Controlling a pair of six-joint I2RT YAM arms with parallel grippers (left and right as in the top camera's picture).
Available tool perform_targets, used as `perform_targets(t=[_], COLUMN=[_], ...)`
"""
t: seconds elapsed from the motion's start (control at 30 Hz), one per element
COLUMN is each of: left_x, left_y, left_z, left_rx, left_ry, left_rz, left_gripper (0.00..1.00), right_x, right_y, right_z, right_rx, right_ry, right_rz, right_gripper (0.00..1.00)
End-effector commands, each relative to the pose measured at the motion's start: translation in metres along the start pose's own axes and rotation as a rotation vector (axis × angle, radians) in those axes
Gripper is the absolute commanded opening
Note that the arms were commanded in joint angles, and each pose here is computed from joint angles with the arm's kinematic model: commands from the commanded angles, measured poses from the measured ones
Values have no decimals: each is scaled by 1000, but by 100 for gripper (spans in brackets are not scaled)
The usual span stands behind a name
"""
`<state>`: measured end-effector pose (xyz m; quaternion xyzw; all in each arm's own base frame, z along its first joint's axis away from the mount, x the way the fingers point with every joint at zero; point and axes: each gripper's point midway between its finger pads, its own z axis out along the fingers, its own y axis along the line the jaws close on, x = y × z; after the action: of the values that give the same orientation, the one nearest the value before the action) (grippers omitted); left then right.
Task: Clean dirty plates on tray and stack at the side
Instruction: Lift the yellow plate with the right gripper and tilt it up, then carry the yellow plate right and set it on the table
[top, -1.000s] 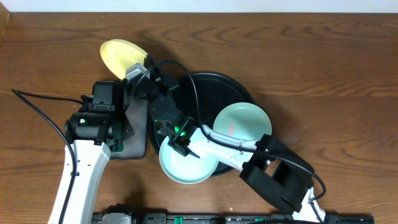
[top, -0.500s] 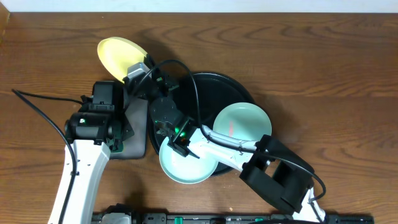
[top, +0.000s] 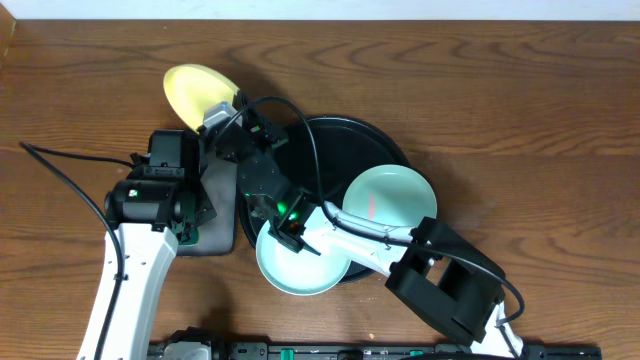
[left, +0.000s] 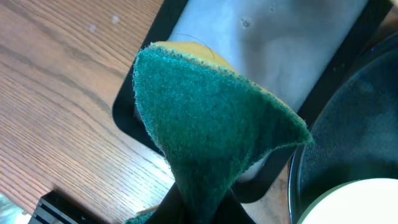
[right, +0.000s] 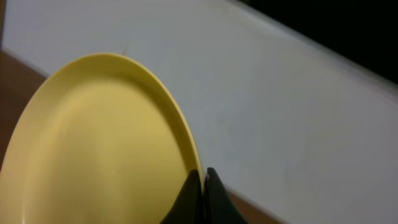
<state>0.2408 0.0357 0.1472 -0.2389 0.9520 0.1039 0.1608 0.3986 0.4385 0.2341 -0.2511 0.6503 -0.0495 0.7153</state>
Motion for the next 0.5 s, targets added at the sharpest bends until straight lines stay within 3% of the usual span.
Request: perform_targets(t=[0.0, 0.2, 0.37, 0.47], left_x=[1, 1, 1, 1], left_y=[-1, -1, -2, -2], left_z=[2, 2, 2, 2], left_rx=[-9, -9, -8, -8], left_ry=[3, 3, 1, 1], left_rz=[8, 8, 7, 7], left_gripper=[7, 8, 7, 7], right_x=[-2, 16, 25, 33], right_y=[9, 9, 40, 34], right_z=[-4, 0, -5, -5], right_rx=[-35, -43, -258, -289], right_ry=[28, 98, 161, 227], right_rz=[165, 346, 365, 430], right_gripper=[1, 1, 1, 1])
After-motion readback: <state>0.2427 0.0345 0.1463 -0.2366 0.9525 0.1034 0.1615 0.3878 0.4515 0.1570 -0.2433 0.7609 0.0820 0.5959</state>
